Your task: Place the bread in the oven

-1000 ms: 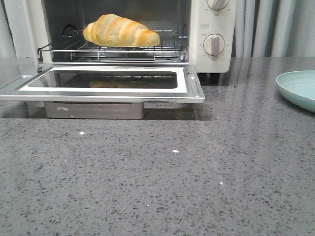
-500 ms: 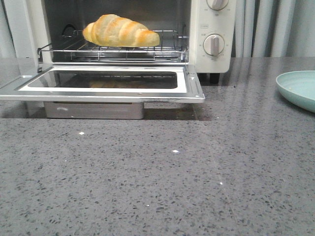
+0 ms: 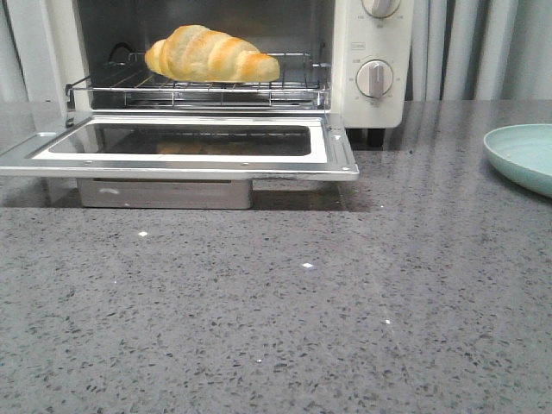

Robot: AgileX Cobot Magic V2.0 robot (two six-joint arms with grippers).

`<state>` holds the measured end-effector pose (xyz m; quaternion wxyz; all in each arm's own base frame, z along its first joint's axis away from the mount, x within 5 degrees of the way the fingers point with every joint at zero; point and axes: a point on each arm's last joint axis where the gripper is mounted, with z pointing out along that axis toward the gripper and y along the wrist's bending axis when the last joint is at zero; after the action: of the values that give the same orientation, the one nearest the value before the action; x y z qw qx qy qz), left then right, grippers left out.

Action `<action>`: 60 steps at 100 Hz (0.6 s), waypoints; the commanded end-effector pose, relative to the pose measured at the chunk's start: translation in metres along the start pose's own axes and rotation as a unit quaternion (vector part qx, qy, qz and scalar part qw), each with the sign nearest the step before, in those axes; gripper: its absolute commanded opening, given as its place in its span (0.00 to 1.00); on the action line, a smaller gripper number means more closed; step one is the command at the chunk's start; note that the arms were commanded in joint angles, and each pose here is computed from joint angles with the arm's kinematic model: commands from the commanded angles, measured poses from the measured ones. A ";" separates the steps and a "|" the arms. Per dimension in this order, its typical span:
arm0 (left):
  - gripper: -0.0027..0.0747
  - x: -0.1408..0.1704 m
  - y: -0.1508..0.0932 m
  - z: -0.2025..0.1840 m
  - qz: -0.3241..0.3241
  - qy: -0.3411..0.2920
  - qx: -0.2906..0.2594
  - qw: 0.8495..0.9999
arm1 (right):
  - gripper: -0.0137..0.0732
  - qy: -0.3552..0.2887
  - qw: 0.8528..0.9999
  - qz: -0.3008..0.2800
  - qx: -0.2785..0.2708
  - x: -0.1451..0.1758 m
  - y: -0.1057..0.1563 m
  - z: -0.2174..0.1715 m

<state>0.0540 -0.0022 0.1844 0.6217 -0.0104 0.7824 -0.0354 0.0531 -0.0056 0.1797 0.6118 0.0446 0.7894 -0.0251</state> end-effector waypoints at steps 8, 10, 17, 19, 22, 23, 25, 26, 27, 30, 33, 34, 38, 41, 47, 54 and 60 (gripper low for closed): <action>0.01 0.001 0.001 0.000 0.012 -0.029 -0.001 1.000 | 0.08 -0.008 1.000 -0.004 0.003 0.006 0.000 0.001; 0.01 0.001 0.001 0.000 0.014 -0.029 -0.002 0.999 | 0.08 -0.008 1.000 -0.004 0.003 0.006 0.000 0.001; 0.01 0.001 0.001 0.000 0.018 -0.029 -0.003 0.999 | 0.08 -0.008 1.000 -0.004 0.003 0.006 0.000 0.001; 0.01 0.001 0.001 0.000 0.019 -0.029 -0.003 0.999 | 0.08 -0.008 1.000 -0.004 0.003 0.006 0.000 0.001; 0.01 0.001 0.001 0.000 0.020 -0.028 -0.004 0.999 | 0.08 -0.008 1.000 -0.004 0.003 0.006 0.000 0.001; 0.01 0.001 0.001 0.000 0.021 -0.028 -0.004 0.999 | 0.08 -0.008 1.000 -0.004 0.003 0.006 0.000 0.001; 0.01 0.001 0.001 0.000 0.023 -0.028 -0.005 0.999 | 0.08 -0.008 1.000 -0.004 0.003 0.006 0.000 0.001; 0.01 0.001 0.001 0.000 0.023 -0.028 -0.005 0.999 | 0.08 -0.008 1.000 -0.004 0.003 0.006 0.000 0.001; 0.01 0.001 0.001 0.000 0.023 -0.028 -0.005 0.999 | 0.08 -0.008 1.000 -0.004 0.003 0.006 0.000 0.001; 0.01 0.001 0.001 0.000 0.025 -0.028 -0.005 0.999 | 0.08 -0.008 1.000 -0.004 0.003 0.006 0.000 0.001; 0.01 0.001 0.001 0.000 0.025 -0.028 -0.005 0.999 | 0.08 -0.008 1.000 -0.004 0.003 0.006 0.000 0.001; 0.01 0.001 0.001 0.000 0.025 -0.028 -0.005 0.999 | 0.08 -0.008 1.000 -0.004 0.003 0.006 0.000 0.001; 0.01 0.001 0.001 0.000 0.025 -0.028 -0.005 0.999 | 0.08 -0.008 1.000 -0.004 0.003 0.006 0.000 0.001; 0.01 0.001 0.001 0.000 0.025 -0.028 -0.005 0.999 | 0.08 -0.008 1.000 -0.004 0.003 0.006 0.000 0.001; 0.01 0.001 0.001 0.000 0.022 -0.031 -0.004 0.999 | 0.08 -0.008 1.000 -0.004 0.003 0.006 0.000 0.001; 0.01 0.001 0.001 0.000 0.022 -0.031 -0.004 0.999 | 0.08 -0.008 1.000 -0.004 0.003 0.006 0.000 0.001; 0.01 0.001 0.001 0.000 0.022 -0.031 -0.004 0.999 | 0.08 -0.008 1.000 -0.004 0.003 0.006 0.000 0.001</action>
<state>0.0537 -0.0009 0.1831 0.6169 0.0026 0.7869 -0.0156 0.0531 -0.0056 0.1797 0.6118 0.0446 0.7894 -0.0251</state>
